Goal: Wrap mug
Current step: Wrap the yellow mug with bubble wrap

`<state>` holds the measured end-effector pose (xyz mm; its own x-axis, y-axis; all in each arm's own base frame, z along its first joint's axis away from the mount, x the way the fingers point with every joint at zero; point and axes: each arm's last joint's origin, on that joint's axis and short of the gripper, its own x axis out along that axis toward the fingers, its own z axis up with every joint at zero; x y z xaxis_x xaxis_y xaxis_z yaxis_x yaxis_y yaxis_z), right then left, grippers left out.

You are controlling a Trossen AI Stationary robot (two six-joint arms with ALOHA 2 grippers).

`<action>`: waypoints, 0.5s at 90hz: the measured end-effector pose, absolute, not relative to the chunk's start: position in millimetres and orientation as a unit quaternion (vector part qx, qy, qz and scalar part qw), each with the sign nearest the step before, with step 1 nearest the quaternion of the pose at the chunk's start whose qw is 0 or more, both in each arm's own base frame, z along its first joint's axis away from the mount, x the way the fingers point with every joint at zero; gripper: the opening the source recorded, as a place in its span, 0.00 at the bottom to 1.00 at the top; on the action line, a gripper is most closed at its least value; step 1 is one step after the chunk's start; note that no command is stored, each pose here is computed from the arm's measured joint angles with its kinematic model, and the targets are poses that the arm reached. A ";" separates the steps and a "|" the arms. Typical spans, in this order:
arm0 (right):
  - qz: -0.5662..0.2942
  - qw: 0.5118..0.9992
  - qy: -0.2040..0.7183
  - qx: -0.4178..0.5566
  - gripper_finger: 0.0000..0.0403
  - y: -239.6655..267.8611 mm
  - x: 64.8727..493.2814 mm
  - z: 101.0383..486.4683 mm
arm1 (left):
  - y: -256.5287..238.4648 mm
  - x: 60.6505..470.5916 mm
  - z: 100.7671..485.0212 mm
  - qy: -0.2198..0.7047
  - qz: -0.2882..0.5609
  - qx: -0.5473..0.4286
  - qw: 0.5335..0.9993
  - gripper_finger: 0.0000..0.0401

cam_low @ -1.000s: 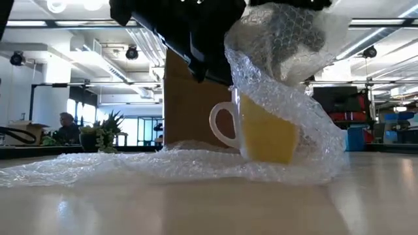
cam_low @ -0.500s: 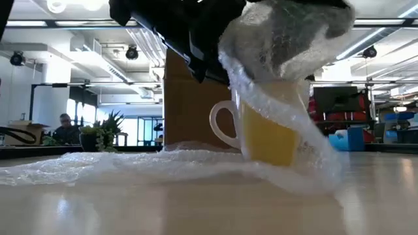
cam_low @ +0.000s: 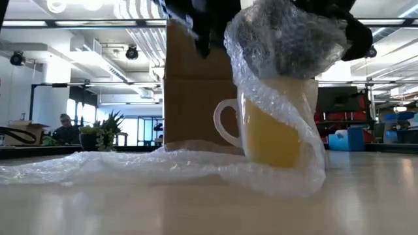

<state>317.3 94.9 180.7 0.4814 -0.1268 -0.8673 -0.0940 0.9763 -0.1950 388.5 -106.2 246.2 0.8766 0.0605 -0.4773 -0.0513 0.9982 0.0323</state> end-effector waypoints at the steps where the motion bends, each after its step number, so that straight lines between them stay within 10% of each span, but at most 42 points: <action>1: -0.010 0.854 0.509 -0.109 0.01 94.9 317.3 180.6 | -106.6 388.2 246.2 0.248 0.025 0.009 0.968 0.00; 45: -0.013 0.854 0.508 -0.112 0.01 94.6 317.4 180.6 | -107.2 366.1 262.0 0.315 -0.098 -0.001 0.944 0.00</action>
<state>317.4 94.6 180.6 0.4833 -0.1357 -0.8649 -0.0927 0.9744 -0.2047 366.1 -107.2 262.0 0.7825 -0.1853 -0.5944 0.1837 0.9809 -0.0640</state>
